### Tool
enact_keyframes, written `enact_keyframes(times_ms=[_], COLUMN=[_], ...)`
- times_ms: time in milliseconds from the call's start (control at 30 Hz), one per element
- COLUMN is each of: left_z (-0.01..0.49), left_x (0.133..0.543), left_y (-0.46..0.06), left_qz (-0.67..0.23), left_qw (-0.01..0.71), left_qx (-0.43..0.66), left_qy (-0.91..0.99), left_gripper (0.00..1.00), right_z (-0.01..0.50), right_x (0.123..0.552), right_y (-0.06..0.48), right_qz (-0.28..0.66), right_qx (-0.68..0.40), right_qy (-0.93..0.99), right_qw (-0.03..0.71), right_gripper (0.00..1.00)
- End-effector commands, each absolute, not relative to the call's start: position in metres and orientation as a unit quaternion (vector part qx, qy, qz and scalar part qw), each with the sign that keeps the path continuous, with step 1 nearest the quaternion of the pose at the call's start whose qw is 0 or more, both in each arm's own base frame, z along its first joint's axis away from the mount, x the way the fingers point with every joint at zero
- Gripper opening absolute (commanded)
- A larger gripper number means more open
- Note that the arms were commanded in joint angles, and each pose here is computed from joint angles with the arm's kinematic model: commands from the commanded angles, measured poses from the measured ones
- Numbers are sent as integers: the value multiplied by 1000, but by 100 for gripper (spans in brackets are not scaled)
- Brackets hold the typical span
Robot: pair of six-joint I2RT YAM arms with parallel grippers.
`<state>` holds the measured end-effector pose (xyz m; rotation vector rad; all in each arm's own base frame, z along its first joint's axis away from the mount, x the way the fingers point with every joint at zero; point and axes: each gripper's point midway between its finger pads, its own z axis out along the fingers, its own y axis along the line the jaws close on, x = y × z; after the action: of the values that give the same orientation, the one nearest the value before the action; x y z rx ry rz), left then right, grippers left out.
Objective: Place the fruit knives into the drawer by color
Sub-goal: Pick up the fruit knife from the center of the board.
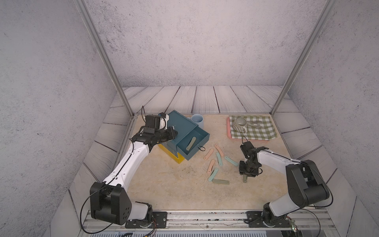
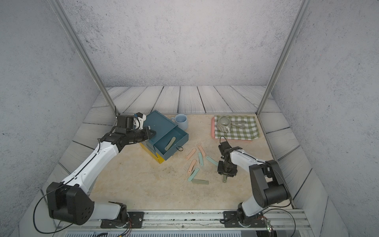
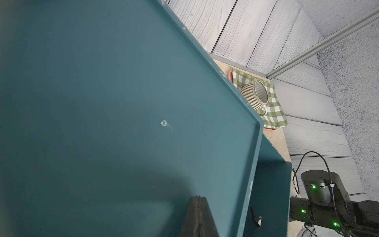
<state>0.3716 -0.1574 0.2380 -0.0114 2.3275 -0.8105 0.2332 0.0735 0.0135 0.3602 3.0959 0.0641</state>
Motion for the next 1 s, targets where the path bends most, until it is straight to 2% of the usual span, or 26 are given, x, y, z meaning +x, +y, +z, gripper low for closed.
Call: enact_keyframes(times_ms=[0,500,967], left_z=[205,204,202], left_x=[355,355,354], left_y=[-146,-146,-145], left_qz=[-280,-279,-277], left_qw=[281,280,277], left_qx=[-24,-26,-27], left_qy=[918,918,920], left_gripper=[0,0,0], right_z=[5,4,20], right_x=[228,227,236], right_y=[74,76,84], right_qz=[23,25,50], right_qx=[120,116,111], right_qy=[993,993,993], right_qw=[-6,-19,6], right_gripper=[42,30,21])
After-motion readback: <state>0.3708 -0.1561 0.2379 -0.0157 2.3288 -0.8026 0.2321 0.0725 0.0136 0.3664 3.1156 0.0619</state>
